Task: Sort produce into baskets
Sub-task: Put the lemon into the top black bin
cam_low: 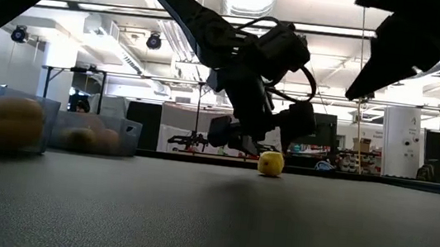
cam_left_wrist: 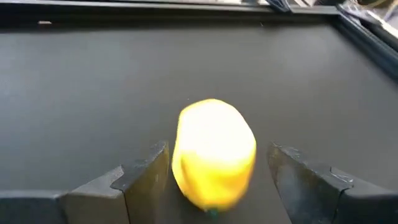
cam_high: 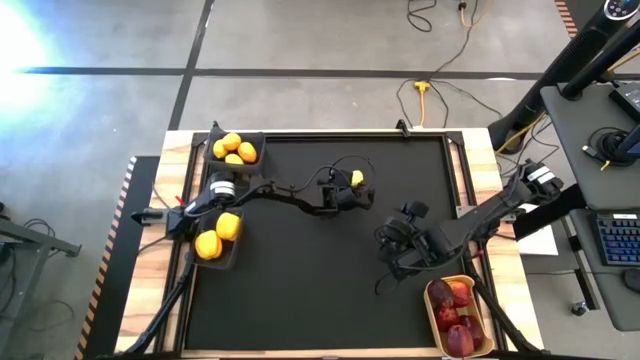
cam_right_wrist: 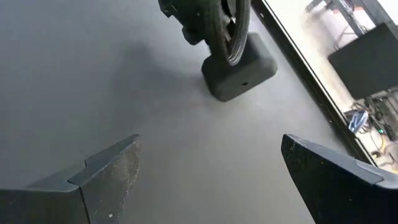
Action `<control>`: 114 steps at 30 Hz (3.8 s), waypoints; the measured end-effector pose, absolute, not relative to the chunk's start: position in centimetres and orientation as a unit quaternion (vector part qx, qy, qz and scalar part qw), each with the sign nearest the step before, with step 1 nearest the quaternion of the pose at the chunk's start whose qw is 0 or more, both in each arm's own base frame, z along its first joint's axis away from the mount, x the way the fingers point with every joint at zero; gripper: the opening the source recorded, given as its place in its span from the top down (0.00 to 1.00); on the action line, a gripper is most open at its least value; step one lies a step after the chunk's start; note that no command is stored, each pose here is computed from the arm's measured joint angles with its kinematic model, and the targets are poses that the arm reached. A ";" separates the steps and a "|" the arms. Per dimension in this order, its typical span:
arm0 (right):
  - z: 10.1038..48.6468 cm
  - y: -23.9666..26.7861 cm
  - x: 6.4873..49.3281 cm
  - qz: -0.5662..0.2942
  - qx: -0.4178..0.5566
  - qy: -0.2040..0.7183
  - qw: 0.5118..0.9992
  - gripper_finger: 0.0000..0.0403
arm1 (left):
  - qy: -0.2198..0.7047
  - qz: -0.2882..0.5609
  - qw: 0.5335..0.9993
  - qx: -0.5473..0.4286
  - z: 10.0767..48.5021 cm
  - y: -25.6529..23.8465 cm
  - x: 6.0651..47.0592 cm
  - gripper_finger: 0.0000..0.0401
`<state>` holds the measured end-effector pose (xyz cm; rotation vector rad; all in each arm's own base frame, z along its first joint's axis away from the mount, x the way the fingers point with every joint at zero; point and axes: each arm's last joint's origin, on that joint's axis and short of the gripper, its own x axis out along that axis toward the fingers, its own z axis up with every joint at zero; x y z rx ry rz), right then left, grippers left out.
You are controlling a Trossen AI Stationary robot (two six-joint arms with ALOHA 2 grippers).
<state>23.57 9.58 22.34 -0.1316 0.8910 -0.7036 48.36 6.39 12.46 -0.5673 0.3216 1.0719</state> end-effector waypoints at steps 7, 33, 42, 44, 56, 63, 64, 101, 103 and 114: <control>22.3 10.9 23.1 -0.312 -0.065 0.416 0.852 0.06 | 0.174 0.490 0.819 -0.242 12.3 5.7 48.3 0.36; 22.0 11.5 22.6 -0.304 -0.071 0.416 0.854 0.06 | 0.183 0.523 0.815 -0.168 7.9 7.2 48.7 0.49; 22.0 10.9 22.7 -0.323 -0.108 0.397 0.853 0.06 | 0.314 0.498 0.808 -0.026 11.4 4.7 46.9 0.65; 22.1 10.6 22.9 -0.328 -0.112 0.396 0.850 0.06 | 0.346 0.512 0.786 0.028 12.9 3.4 45.6 0.65; 22.0 9.7 23.3 -0.337 -0.118 0.404 0.843 0.06 | 0.366 0.610 0.691 0.128 23.9 -1.5 31.8 0.65; 22.0 9.7 23.4 -0.329 -0.132 0.410 0.840 0.06 | 0.365 0.630 0.684 0.050 25.5 -0.2 23.9 0.65; 22.0 9.7 23.4 -0.329 -0.133 0.410 0.840 0.06 | 0.373 0.633 0.677 0.036 25.7 0.4 22.8 0.65; 20.6 8.3 23.1 -0.349 -0.137 0.425 0.824 0.06 | 0.474 0.476 0.679 -0.297 22.8 19.2 15.8 0.64; 20.6 8.3 23.1 -0.349 -0.136 0.425 0.824 0.06 | 0.491 0.478 0.660 -0.308 21.7 20.0 16.5 0.63; 20.6 8.3 23.1 -0.348 -0.136 0.426 0.824 0.06 | 0.508 0.479 0.642 -0.317 20.9 22.0 18.4 0.46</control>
